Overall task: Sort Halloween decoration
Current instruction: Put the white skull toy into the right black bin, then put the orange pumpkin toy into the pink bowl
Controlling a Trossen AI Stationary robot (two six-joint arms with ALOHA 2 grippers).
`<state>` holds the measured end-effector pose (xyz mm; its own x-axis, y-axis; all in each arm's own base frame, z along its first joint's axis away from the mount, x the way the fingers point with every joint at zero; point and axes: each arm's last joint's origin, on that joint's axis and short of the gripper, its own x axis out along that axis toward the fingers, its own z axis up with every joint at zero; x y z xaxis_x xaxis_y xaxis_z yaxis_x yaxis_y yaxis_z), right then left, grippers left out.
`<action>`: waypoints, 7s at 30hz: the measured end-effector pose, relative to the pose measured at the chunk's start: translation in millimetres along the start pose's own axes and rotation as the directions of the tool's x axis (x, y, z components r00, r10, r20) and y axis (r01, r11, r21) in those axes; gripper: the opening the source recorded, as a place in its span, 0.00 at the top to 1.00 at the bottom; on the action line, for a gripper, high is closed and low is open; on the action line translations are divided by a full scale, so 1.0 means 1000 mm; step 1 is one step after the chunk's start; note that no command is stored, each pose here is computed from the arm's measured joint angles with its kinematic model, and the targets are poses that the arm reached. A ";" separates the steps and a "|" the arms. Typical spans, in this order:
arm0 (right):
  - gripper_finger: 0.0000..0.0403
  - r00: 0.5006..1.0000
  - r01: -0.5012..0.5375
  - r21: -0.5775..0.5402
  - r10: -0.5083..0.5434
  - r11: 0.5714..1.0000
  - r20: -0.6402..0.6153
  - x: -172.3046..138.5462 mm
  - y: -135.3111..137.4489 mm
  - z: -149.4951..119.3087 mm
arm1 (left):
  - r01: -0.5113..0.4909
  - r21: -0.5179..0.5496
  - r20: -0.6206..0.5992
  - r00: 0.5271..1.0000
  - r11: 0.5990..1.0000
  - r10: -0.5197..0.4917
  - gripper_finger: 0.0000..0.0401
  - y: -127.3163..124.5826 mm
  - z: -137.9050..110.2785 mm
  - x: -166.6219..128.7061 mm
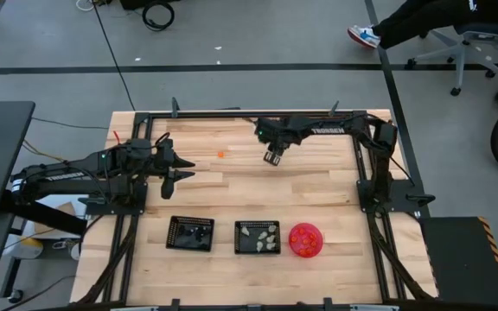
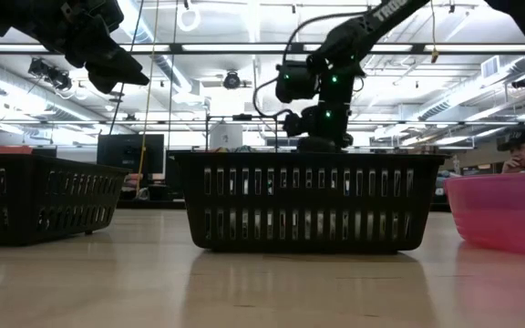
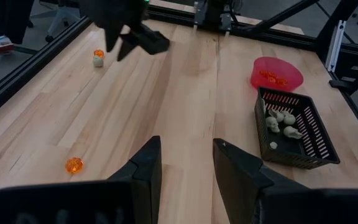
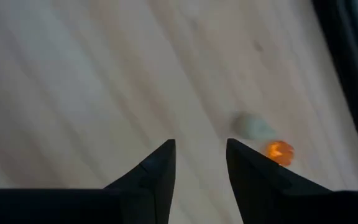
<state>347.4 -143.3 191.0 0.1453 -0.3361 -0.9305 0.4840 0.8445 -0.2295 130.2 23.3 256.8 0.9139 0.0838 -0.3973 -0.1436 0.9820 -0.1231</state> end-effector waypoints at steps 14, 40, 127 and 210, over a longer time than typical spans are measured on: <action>0.64 0.996 0.030 0.197 -0.045 0.980 0.073 0.011 -0.045 0.010 | 0.000 0.000 0.001 1.000 1.000 0.000 0.71 0.000 0.000 0.000; 0.64 0.995 -0.006 0.353 -0.028 0.935 0.093 0.057 -0.064 -0.021 | 0.000 0.000 0.003 1.000 1.000 0.000 0.71 0.000 0.000 0.000; 0.79 0.982 -0.185 0.307 0.166 0.934 0.087 -0.010 -0.035 -0.061 | 0.000 0.006 0.003 1.000 1.000 0.000 0.71 0.000 0.000 0.000; 0.66 0.680 -0.714 -0.143 0.728 0.685 0.088 -0.059 0.210 -0.111 | 0.001 -0.002 0.011 1.000 1.000 -0.001 0.71 0.000 0.001 0.000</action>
<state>344.8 100.0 165.8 0.5270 0.3489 -0.7749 0.1046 0.8783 0.4666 130.7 23.4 257.7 0.9180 0.0847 -0.3875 -0.1433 0.9818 -0.1249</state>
